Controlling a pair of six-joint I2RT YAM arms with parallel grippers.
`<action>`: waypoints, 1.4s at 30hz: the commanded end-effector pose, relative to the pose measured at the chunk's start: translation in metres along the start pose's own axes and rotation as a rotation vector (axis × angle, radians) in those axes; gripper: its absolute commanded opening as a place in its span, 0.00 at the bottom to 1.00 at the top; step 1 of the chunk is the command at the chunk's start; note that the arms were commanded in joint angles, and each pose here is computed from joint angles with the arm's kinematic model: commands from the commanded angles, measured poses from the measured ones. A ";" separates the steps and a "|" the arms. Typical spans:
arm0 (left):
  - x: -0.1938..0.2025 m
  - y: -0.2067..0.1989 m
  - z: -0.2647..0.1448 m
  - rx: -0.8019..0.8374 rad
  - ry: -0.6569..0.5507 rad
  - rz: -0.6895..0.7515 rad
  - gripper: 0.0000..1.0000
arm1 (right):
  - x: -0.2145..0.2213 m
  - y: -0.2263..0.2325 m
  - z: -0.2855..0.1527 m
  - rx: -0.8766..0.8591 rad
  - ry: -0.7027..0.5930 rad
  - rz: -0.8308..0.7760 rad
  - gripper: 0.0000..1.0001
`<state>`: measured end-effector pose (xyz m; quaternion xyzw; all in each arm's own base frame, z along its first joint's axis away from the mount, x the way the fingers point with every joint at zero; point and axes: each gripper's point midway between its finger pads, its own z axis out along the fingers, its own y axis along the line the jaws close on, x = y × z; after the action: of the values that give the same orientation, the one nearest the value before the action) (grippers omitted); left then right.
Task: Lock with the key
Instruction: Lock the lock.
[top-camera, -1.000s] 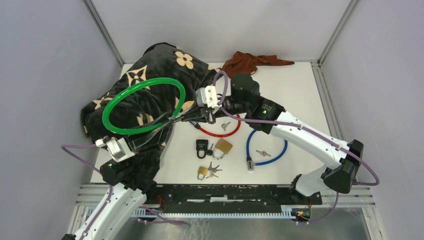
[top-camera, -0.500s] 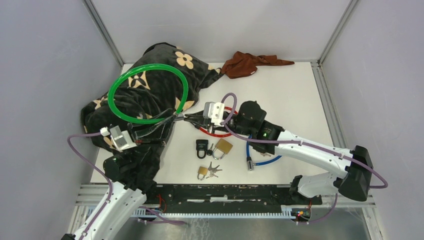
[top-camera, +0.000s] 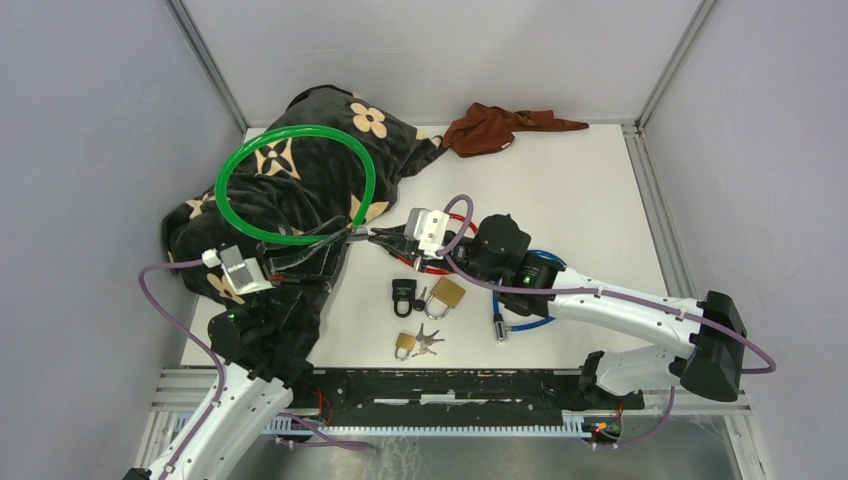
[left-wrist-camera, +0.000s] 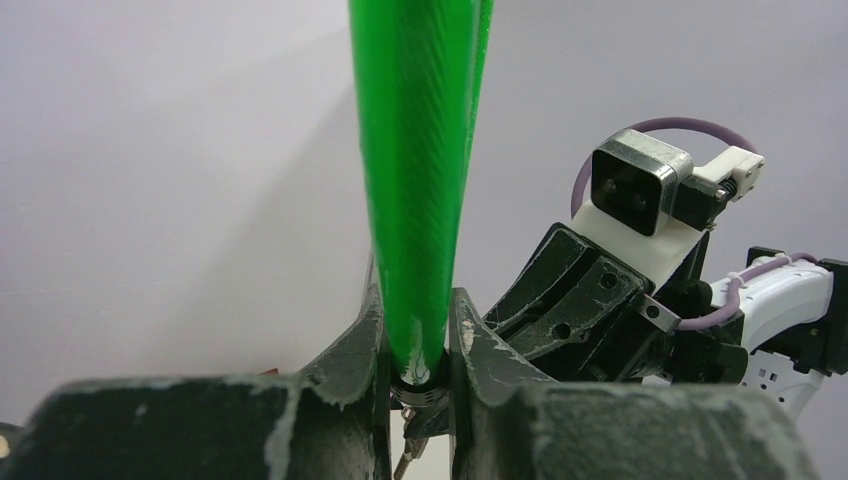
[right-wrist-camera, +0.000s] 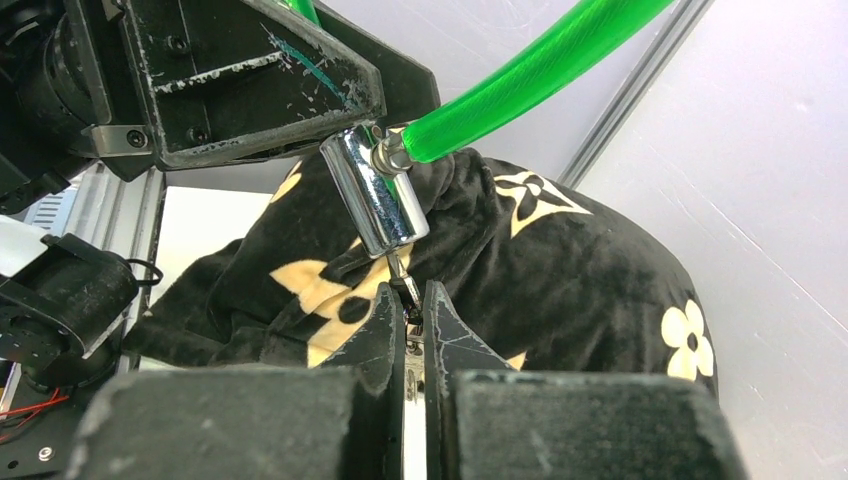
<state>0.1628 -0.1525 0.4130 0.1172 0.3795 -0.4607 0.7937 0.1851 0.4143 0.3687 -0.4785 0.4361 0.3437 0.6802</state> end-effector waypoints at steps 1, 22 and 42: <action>0.016 0.020 -0.005 -0.100 0.039 -0.040 0.02 | -0.074 -0.045 -0.007 0.208 -0.226 -0.049 0.00; -0.027 -0.011 0.000 0.079 -0.119 0.210 0.02 | -0.035 0.010 -0.023 -0.303 -0.088 -0.076 0.73; 0.009 -0.019 -0.004 0.167 0.030 0.165 0.02 | -0.145 -0.042 -0.021 -0.197 -0.495 0.262 0.47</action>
<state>0.1536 -0.1663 0.3989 0.2033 0.3566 -0.4272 0.8056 0.1604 0.3778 0.4794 -0.4180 0.3027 0.5588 0.6491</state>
